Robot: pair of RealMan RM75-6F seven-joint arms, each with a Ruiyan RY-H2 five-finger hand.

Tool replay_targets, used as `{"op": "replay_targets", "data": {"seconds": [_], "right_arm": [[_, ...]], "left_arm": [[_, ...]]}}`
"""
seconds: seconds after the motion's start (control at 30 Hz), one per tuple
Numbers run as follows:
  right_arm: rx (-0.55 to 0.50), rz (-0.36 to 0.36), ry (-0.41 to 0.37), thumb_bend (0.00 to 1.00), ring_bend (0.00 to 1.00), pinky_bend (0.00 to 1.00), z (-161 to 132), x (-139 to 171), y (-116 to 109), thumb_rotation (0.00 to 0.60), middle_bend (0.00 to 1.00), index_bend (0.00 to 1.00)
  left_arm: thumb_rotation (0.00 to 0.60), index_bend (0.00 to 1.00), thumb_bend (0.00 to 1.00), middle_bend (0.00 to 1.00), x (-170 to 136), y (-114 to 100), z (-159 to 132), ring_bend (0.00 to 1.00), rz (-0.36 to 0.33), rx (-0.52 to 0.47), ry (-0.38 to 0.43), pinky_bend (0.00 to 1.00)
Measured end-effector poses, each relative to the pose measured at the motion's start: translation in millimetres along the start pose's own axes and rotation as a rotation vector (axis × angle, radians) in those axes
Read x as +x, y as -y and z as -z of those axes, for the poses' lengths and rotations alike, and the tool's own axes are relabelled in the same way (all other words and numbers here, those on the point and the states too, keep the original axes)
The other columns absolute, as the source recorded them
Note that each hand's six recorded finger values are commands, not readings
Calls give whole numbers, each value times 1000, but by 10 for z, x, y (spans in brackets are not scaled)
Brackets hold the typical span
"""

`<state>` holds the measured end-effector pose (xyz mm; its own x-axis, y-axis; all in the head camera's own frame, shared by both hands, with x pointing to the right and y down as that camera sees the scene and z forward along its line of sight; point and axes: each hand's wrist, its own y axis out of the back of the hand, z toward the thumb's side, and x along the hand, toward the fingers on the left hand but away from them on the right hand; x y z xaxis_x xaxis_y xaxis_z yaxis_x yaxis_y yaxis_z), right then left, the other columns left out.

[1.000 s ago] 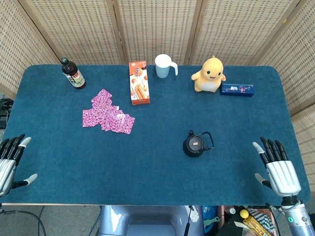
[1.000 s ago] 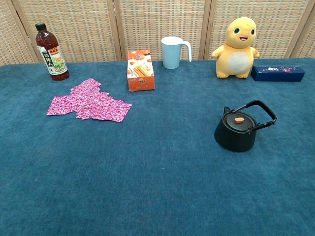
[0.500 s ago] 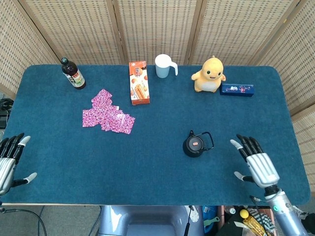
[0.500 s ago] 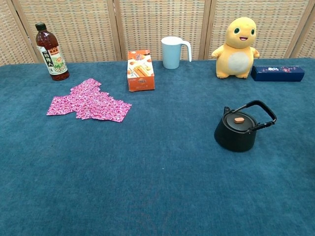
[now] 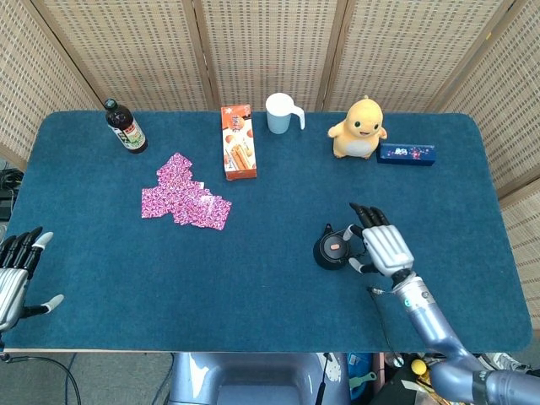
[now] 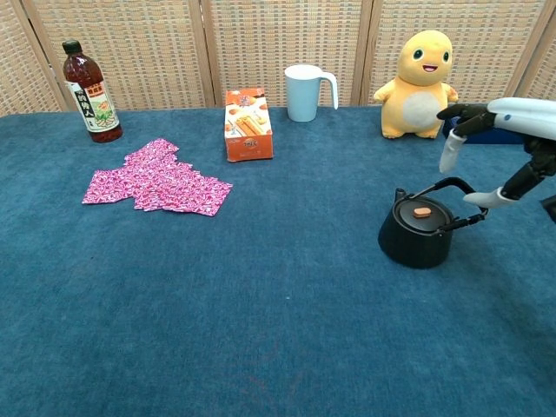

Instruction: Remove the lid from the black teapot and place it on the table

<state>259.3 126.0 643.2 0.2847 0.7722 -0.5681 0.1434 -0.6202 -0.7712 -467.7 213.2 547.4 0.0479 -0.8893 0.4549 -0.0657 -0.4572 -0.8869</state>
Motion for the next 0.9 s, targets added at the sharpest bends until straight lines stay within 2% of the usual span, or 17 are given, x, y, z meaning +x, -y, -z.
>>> {"op": "replay_targets", "data": {"seconds": [0.2,0.67,0.9], "right_arm": [[18,-15,3,496,0,0,-186,-195,87,600,0,495],[50,-46,59,540,0,0,-294,-443,281,600,0,495],[70,-61,68,543,0,0,-276,-457,375,600,0,508]], "left_arm": [[600,0,120,0,4,4,5,0,2,0,-1,0],[600,0,119,0,19,32,9,0,12,3,-5,0],[600,0,119,0,23,36,16,0,14,1,-7,0]]}}
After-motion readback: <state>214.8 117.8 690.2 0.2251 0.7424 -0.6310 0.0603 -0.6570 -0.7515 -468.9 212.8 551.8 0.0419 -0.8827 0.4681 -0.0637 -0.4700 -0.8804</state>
